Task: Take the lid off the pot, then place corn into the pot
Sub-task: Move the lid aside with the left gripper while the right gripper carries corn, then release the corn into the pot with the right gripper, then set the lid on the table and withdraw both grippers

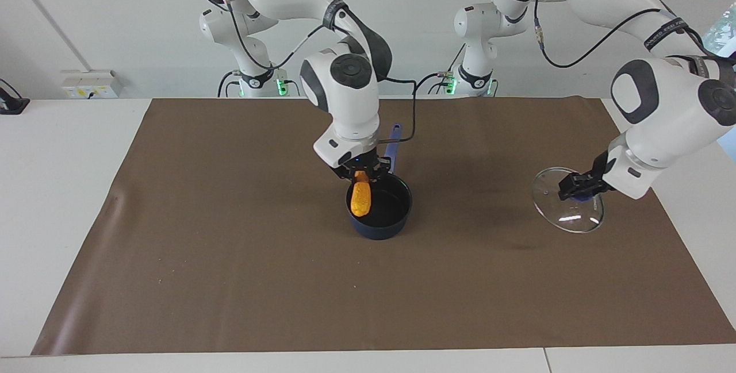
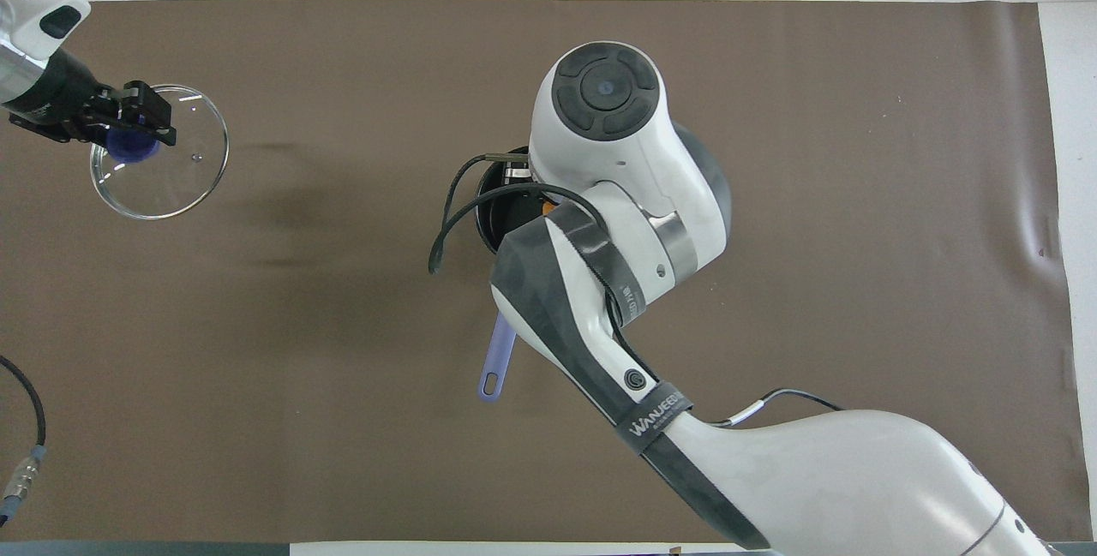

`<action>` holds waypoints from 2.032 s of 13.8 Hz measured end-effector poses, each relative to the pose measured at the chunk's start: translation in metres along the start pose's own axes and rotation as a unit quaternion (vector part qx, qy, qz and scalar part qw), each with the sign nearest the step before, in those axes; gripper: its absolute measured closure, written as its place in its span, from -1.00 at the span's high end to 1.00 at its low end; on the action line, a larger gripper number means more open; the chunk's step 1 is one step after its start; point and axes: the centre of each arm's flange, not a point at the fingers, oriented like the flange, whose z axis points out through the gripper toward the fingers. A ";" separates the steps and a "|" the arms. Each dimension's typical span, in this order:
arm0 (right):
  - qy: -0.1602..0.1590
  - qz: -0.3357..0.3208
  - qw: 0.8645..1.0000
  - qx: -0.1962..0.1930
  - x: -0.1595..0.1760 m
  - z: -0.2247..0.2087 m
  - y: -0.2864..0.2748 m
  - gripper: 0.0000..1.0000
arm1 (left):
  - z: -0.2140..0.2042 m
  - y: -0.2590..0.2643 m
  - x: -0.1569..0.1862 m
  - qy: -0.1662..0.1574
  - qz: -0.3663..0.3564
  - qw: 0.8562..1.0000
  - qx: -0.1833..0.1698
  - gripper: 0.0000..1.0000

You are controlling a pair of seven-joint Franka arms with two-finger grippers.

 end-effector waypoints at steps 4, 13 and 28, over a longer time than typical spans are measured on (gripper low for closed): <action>-0.003 0.000 1.000 0.000 -0.007 0.039 -0.015 -0.23 | 0.071 -0.024 -0.026 0.011 -0.004 1.000 0.005 0.37; -0.007 0.005 1.000 -0.007 -0.009 0.064 -0.004 0.30 | 0.130 -0.032 -0.050 -0.017 -0.013 1.000 0.003 0.37; -0.040 -0.092 0.992 -0.075 0.046 -0.217 0.340 1.00 | 0.119 -0.030 -0.052 0.016 0.054 0.998 0.009 1.00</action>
